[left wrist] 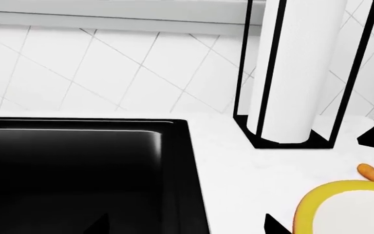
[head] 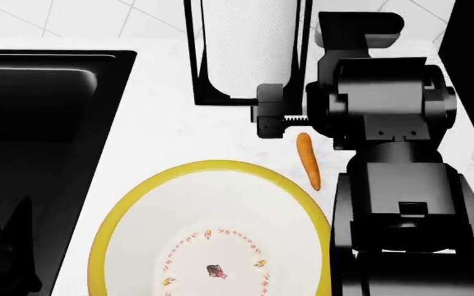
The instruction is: There is a mixed pile of frozen fruits and vegetables on the counter. Locate all the frozen vegetables and place the items in a bowl on the counter. Take all the frozen fruits and defrost them in a running sink.
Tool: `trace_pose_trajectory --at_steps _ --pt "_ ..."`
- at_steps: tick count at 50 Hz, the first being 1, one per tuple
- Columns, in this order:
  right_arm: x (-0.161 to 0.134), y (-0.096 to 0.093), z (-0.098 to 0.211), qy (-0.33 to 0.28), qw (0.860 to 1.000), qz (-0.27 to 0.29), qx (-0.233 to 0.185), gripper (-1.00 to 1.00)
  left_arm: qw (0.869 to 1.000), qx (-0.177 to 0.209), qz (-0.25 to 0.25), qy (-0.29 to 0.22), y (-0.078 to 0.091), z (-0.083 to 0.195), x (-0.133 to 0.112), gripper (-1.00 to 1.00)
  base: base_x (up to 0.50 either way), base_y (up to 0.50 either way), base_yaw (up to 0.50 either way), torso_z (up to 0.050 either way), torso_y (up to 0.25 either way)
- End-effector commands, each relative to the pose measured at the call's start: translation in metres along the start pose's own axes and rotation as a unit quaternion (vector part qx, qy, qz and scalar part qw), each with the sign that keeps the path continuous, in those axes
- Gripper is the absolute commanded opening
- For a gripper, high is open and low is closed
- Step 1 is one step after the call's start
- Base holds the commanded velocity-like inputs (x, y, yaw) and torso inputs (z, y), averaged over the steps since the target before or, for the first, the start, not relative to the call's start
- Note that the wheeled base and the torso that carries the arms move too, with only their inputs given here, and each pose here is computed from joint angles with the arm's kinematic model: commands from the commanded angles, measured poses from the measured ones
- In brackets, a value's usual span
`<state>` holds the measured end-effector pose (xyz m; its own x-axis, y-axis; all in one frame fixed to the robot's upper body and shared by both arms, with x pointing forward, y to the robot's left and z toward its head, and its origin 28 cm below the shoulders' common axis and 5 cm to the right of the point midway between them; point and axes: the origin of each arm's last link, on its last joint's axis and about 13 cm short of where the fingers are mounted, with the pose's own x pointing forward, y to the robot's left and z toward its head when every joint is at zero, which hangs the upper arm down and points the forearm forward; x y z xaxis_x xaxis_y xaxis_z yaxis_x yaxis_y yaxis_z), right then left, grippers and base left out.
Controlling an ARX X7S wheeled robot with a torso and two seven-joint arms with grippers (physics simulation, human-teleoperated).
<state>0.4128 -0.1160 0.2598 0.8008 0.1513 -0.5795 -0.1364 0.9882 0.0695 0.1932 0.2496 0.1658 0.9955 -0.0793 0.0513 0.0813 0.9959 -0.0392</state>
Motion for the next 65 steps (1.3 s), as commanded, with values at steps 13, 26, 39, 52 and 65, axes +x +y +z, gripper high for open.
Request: trace_pose_trajectory --at_steps 13,26,39,52,65 --pt "0.004 -0.001 -0.004 -0.002 1.000 -0.009 -0.005 1.00 1.000 0.008 0.001 -0.006 0.001 0.002 -0.002 1.00 0.00 0.00 0.00 0.008 -0.114" --pt "0.000 -0.001 0.000 0.002 1.000 -0.002 -0.012 1.00 1.000 -0.011 0.010 -0.008 0.001 0.004 0.000 1.00 0.00 0.00 0.00 0.004 -0.062" --pt "-0.013 -0.003 0.021 -0.039 0.999 -0.008 -0.029 -1.00 1.000 -0.010 0.013 -0.006 0.001 0.004 0.000 1.00 0.00 0.00 0.00 0.000 0.000" --pt "-0.045 0.001 0.050 -0.097 0.992 0.034 -0.075 -1.00 1.000 -0.009 0.013 -0.008 0.001 0.006 -0.002 1.00 0.00 0.00 0.00 0.000 0.000" --pt "-0.089 0.013 -0.011 -0.105 0.985 0.083 -0.105 -1.00 1.000 -0.007 0.013 -0.006 0.002 0.005 -0.003 1.00 0.00 0.00 0.00 0.000 0.000"
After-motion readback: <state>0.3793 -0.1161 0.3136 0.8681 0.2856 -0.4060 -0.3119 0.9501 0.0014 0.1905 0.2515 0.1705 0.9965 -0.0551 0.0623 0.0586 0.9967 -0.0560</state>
